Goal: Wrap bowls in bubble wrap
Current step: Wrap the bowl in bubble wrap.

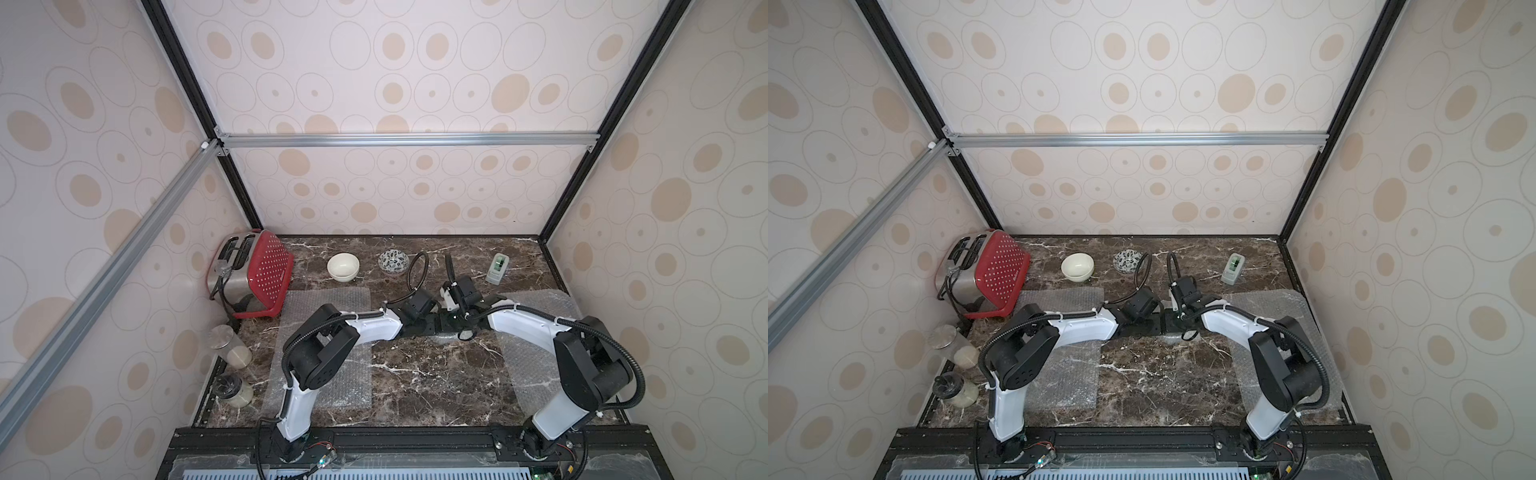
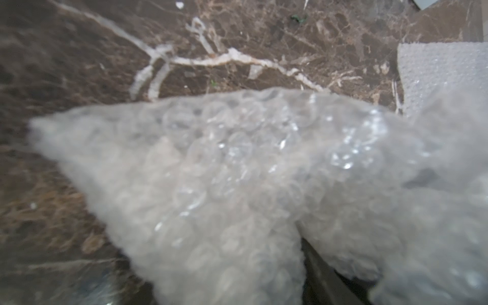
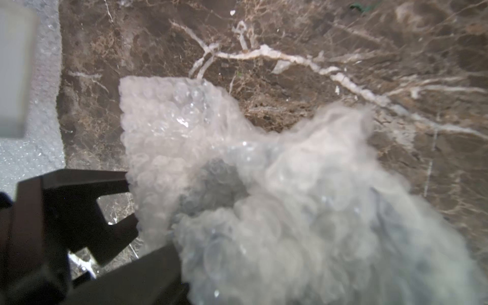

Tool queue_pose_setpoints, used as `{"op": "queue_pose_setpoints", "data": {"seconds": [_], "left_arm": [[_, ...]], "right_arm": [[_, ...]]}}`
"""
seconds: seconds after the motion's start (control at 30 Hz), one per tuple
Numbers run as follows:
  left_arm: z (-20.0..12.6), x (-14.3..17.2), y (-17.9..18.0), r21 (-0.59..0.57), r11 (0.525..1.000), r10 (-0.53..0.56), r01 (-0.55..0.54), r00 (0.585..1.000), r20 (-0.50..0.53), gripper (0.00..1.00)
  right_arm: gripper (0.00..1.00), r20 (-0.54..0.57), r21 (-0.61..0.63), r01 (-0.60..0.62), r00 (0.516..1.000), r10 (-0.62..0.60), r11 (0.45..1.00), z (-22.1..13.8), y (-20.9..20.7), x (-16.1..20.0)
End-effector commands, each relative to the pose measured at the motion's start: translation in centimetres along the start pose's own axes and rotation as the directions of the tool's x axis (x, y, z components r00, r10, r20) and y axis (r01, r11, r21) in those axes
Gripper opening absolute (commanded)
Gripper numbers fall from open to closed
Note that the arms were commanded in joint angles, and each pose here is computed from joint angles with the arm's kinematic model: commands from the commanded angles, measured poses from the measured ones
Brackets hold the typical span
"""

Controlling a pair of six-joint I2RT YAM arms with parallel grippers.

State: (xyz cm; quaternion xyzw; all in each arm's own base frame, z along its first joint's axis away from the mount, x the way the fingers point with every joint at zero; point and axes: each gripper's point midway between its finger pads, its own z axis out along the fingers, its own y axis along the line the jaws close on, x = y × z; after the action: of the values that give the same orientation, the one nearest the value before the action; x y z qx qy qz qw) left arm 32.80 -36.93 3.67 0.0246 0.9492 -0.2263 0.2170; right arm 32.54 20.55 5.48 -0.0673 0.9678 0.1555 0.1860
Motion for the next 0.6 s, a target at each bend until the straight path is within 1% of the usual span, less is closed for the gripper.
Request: {"op": "queue_pose_setpoints", "data": {"seconds": [0.0,0.07,0.17,0.33,0.47,0.57], "left_arm": [[-2.1,-0.7,0.0,-0.014,1.000,0.024,-0.024,0.999,0.026,0.64],[-2.8,-1.2,0.4,-0.013,1.000,0.003,-0.002,0.999,0.046,0.66],[-3.7,-1.8,1.1,0.012,0.999,-0.043,0.042,0.996,0.075,0.68],[-4.9,-2.1,2.0,0.051,0.993,-0.113,0.107,0.986,0.125,0.73],[-4.1,-1.7,0.9,0.141,0.979,-0.163,0.145,0.978,0.128,0.75],[-2.8,-1.3,-0.3,0.164,0.976,-0.158,0.141,0.983,0.095,0.76]], "right_arm": [[0.00,-0.100,0.090,0.006,0.995,0.003,0.996,2.2,-2.5,3.3],[0.00,-0.126,0.119,0.006,0.992,0.009,0.993,2.3,-3.3,4.5],[0.00,-0.160,0.131,-0.001,0.987,0.022,0.991,2.5,-3.9,6.0],[0.00,-0.164,0.114,-0.029,0.985,0.048,0.993,2.6,-3.7,6.5],[0.00,-0.151,0.069,-0.045,0.987,0.055,0.997,2.4,-2.5,5.5],[0.00,-0.149,0.039,-0.051,0.987,0.057,0.998,2.2,-1.8,5.1]]}}
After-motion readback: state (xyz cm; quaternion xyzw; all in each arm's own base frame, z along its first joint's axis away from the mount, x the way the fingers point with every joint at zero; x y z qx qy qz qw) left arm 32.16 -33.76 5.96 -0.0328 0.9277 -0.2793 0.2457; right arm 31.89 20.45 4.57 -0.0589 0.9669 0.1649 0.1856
